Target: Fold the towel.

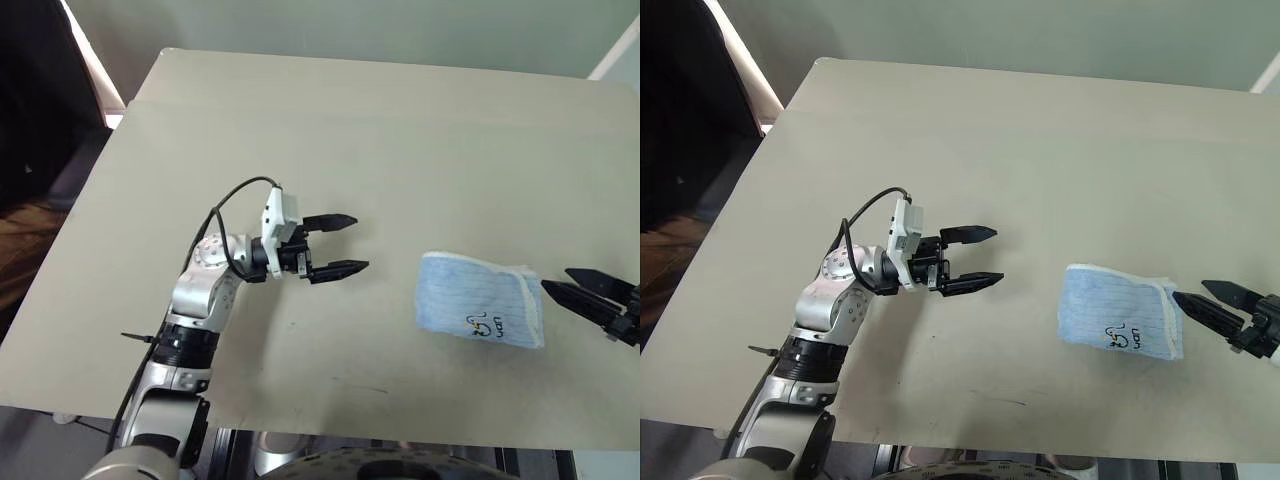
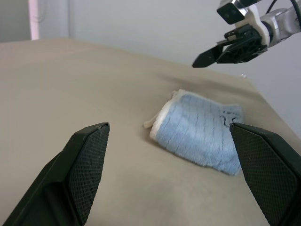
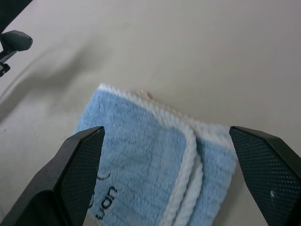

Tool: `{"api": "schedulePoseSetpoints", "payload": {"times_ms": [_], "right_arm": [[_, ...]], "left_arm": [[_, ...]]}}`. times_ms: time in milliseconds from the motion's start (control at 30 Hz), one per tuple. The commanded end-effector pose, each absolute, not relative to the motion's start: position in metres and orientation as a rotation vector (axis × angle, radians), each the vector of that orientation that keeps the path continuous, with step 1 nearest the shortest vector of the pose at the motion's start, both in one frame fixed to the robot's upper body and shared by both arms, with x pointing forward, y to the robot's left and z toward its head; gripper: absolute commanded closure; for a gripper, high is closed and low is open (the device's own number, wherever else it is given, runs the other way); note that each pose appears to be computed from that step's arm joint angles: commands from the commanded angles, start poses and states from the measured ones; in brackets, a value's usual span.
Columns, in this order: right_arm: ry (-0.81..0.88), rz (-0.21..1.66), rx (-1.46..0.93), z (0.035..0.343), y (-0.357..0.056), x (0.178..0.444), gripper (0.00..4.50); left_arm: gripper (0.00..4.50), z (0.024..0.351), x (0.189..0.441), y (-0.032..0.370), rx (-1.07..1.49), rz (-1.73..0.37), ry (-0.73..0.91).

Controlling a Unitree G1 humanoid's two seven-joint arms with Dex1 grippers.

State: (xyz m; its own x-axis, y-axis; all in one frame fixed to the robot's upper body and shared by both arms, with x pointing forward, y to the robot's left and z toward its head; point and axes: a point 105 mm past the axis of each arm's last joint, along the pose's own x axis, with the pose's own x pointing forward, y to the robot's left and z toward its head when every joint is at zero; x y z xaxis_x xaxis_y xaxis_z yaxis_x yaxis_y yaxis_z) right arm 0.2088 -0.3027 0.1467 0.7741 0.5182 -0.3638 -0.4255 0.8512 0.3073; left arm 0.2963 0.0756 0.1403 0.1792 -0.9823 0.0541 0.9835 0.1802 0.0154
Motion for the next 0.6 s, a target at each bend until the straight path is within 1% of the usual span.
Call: {"api": "schedulePoseSetpoints", "payload": {"times_ms": [33, 100, 167, 333, 500, 600], "right_arm": [[0.494, 0.515, 0.221, 0.146, -0.313, 0.208, 0.0], [0.565, 0.539, 0.217, 0.135, -0.312, 0.207, 0.0], [0.615, 0.563, 0.214, 0.124, -0.311, 0.205, 0.0], [0.66, 0.605, 0.219, 0.11, -0.306, 0.207, 0.0], [0.709, 0.654, 0.267, 0.084, -0.292, 0.213, 0.0], [0.712, 0.706, 0.285, 0.08, -0.28, 0.215, 0.0]], "left_arm": [[0.07, 0.147, 0.288, 0.08, -0.037, -1.39, -0.071], [0.07, 0.139, 0.283, 0.085, -0.027, -1.372, -0.043], [0.07, 0.139, 0.281, 0.089, -0.039, -1.35, -0.04], [0.07, 0.141, 0.283, 0.093, -0.01, -1.308, -0.061], [0.07, 0.157, 0.286, 0.087, -0.021, -1.264, -0.098], [0.07, 0.164, 0.282, 0.084, -0.014, -1.259, -0.101]]}}
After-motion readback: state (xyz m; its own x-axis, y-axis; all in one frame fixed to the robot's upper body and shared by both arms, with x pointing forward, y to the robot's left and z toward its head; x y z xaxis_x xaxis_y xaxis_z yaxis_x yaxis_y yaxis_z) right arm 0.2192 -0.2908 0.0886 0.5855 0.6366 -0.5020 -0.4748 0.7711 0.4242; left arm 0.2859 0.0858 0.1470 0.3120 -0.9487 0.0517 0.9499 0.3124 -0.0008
